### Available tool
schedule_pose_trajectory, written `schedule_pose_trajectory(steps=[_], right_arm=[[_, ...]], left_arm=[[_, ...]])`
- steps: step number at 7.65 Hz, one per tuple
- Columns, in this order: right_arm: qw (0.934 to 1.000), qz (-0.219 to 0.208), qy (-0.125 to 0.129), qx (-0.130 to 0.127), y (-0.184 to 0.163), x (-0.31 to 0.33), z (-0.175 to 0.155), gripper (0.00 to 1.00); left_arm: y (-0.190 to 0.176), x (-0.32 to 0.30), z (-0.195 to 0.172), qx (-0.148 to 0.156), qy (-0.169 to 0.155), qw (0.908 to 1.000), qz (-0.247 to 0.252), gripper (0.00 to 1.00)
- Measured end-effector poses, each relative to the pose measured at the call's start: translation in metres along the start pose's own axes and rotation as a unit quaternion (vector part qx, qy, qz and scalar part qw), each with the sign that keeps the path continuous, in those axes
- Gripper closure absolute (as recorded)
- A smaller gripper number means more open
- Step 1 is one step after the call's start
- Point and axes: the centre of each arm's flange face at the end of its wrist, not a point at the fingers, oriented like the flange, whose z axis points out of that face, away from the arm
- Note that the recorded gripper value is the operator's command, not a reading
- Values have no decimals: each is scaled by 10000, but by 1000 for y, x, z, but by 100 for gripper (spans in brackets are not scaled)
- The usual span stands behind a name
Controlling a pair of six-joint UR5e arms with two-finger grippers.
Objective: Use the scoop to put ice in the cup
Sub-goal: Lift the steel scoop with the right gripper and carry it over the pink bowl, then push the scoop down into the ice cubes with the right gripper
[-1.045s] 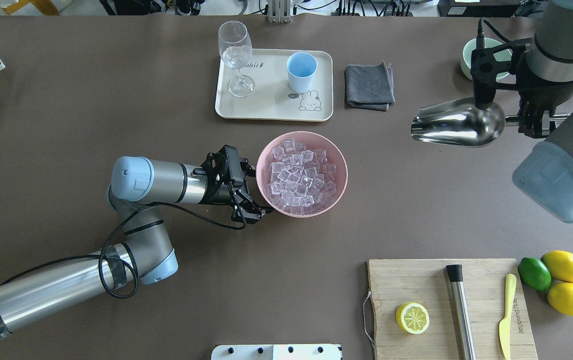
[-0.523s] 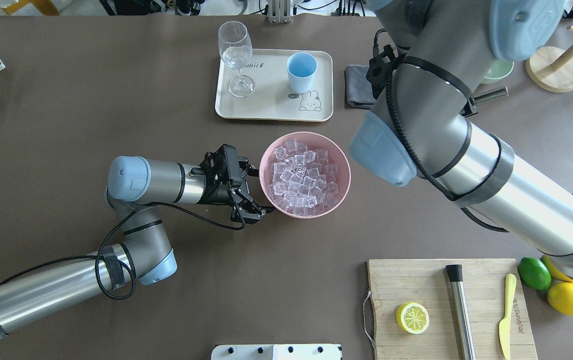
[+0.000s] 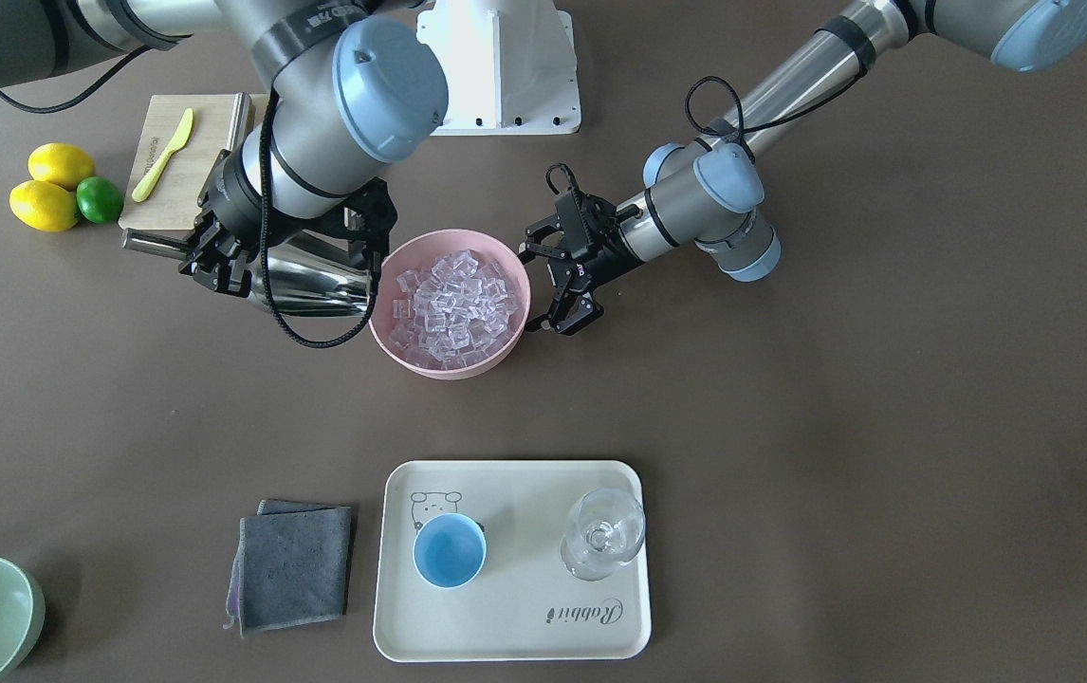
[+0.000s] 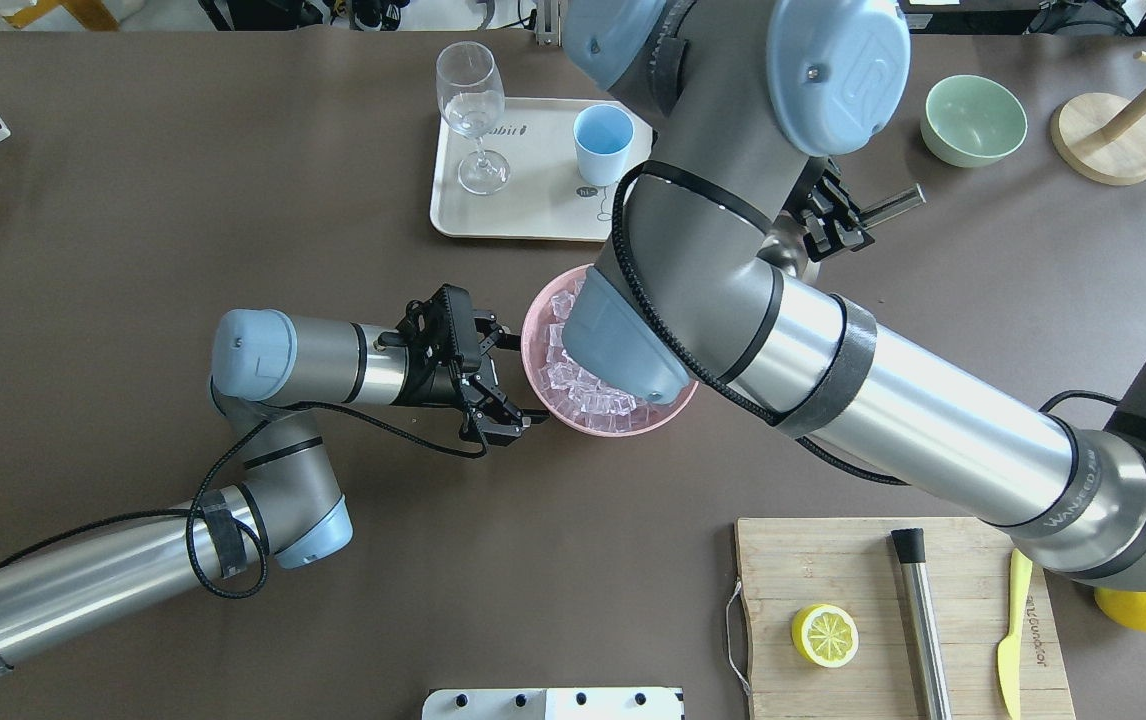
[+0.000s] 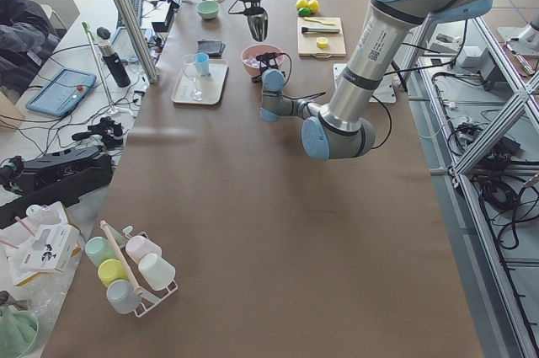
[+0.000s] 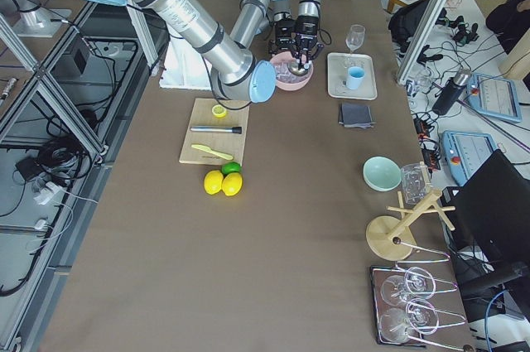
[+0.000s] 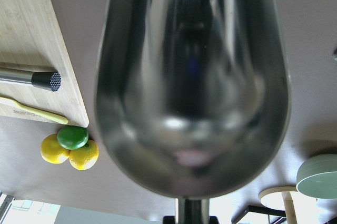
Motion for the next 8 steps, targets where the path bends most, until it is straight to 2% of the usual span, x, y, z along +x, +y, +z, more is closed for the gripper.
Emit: schedule_pose_trajectory(steps=[3, 6, 8], right_arm=[[9996, 103, 6, -252, -44, -18, 2, 100], [9991, 118, -73, -396, -54, -21, 20, 100], [9981, 373, -148, -477, -58, -18, 31, 100]], left_arm=[[1, -1, -1, -9, -10, 10000, -3, 2], [2, -1, -1, -17, -13, 10000, -6, 2], [1, -1, -1, -11, -11, 10000, -4, 2]])
